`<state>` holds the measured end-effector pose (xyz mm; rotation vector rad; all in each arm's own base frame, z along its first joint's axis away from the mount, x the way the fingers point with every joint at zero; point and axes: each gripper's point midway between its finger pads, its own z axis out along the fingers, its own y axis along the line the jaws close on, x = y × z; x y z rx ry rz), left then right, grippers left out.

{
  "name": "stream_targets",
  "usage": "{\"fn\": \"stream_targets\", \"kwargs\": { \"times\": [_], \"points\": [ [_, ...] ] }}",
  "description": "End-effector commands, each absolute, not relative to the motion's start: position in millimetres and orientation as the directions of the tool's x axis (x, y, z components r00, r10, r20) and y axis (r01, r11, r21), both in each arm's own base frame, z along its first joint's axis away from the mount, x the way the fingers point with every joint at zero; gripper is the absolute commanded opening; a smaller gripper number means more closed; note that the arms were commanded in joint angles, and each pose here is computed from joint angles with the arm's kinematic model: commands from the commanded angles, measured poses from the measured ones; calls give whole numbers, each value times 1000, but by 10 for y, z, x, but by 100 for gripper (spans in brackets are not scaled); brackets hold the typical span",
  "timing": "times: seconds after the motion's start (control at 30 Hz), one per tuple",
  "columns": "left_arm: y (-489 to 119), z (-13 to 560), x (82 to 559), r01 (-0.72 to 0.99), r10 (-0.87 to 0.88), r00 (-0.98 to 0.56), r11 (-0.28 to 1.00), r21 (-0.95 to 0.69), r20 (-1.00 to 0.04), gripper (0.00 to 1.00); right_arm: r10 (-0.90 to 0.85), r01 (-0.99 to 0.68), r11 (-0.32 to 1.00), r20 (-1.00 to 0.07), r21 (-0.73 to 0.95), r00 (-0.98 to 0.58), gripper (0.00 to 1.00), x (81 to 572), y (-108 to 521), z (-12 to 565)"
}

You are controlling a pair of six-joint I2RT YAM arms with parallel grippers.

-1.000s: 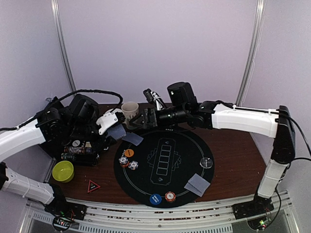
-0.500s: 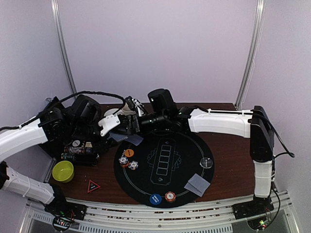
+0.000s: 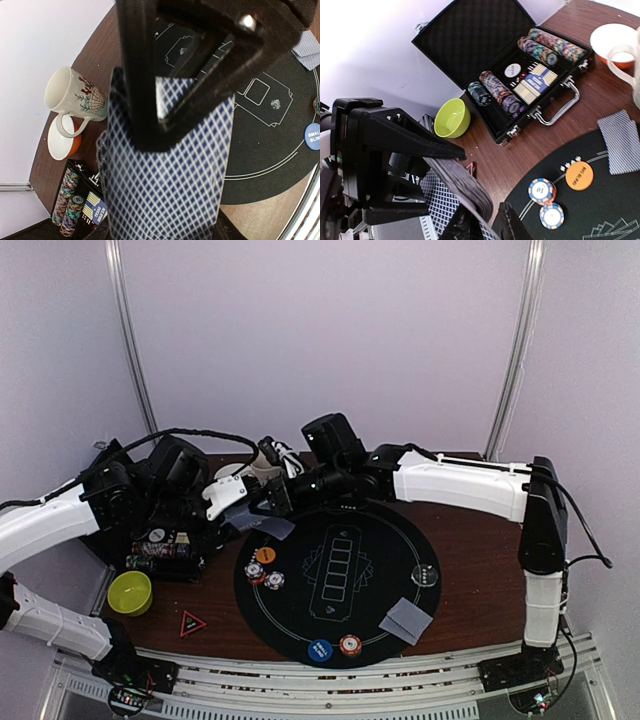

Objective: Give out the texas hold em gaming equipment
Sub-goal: Pick up the poker card from the face-down deck piles, then flop the poker card in the community card area.

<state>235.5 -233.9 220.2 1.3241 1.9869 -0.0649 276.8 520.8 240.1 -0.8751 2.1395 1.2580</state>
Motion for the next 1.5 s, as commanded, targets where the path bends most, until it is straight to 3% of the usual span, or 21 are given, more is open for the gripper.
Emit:
{"fn": "stream_targets", "kwargs": {
  "times": [0.0,0.13,0.33,0.43,0.5,0.6,0.7,0.8,1.03,1.3,1.47],
  "points": [
    [-2394,2341,2425,798,752,-171,485,357,-637,49,-299,-748,476,-714,463,-633,17,2900,4899,2473],
    [-2390,2338,2432,795,749,-180,493,355,-638,49,-316,-758,490,-723,430,-615,0,2897,4775,2562],
    [-2341,2290,2463,770,738,-232,537,344,-633,49,-371,-780,548,-749,300,-549,0,3081,4148,2781],
    [-2319,2273,2499,750,726,-264,569,339,-635,49,-485,-856,507,-788,99,-379,0,3103,3780,2773],
    [-2307,2272,2532,733,715,-287,592,334,-637,49,-641,-901,404,-751,-154,-159,0,3084,3580,2498],
    [-2310,2284,2580,711,696,-317,624,324,-645,49,-726,-915,152,-670,-374,154,0,2874,3553,2129],
    [-2326,2307,2606,701,682,-330,641,314,-653,50,-633,-854,-151,-615,-497,470,0,2489,3724,1767],
    [-2336,2309,2614,697,673,-335,648,307,-659,50,-528,-768,-222,-588,-601,613,0,2337,3963,1579],
    [-2365,2222,2627,704,683,-349,643,301,-642,49,-402,-634,-313,-506,-708,763,0,2219,4335,1359],
    [-2362,2247,2634,707,693,-333,633,317,-640,50,-377,-511,-605,-345,-611,859,0,1883,4040,574],
    [-2356,2238,2629,708,695,-332,631,318,-638,50,-357,-474,-695,-312,-541,880,0,1774,3874,370]
  ]
}}
